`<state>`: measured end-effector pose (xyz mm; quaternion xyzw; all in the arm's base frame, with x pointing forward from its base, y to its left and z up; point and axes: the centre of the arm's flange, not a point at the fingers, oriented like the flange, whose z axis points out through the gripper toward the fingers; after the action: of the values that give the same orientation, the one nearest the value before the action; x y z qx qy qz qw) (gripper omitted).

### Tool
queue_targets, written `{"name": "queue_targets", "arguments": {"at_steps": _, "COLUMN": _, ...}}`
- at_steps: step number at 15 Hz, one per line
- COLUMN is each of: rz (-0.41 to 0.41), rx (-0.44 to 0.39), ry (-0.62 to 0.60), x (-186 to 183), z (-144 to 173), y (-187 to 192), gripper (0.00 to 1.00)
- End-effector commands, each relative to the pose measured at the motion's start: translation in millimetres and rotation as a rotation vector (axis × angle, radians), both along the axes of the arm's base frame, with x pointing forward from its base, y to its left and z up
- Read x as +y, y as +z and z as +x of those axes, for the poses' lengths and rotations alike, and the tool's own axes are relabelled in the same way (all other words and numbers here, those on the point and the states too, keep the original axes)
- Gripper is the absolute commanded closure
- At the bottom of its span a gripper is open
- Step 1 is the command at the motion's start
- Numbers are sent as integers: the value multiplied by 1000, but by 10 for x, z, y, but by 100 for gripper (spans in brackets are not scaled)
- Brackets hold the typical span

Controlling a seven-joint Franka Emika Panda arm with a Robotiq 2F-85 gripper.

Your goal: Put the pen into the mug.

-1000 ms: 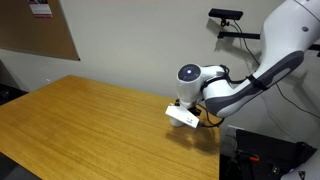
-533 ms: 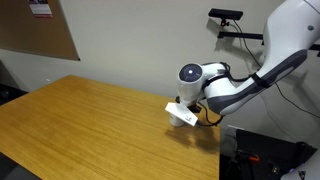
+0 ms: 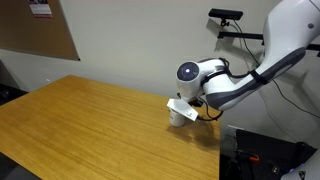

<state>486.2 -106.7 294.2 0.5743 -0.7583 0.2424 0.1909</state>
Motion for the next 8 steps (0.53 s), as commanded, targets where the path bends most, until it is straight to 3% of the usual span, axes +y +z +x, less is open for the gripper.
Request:
{"name": "queue_targets", "arguments": {"at_steps": 1, "rz": -60, "rx": 25, "ry": -9, "x": -52, "z": 22, "y": 143, "gripper": 97}}
{"name": "queue_targets", "arguments": {"at_steps": 8, "rz": -57, "rx": 73, "ry": 56, "x": -146, "z": 111, "y": 206, "gripper": 97}}
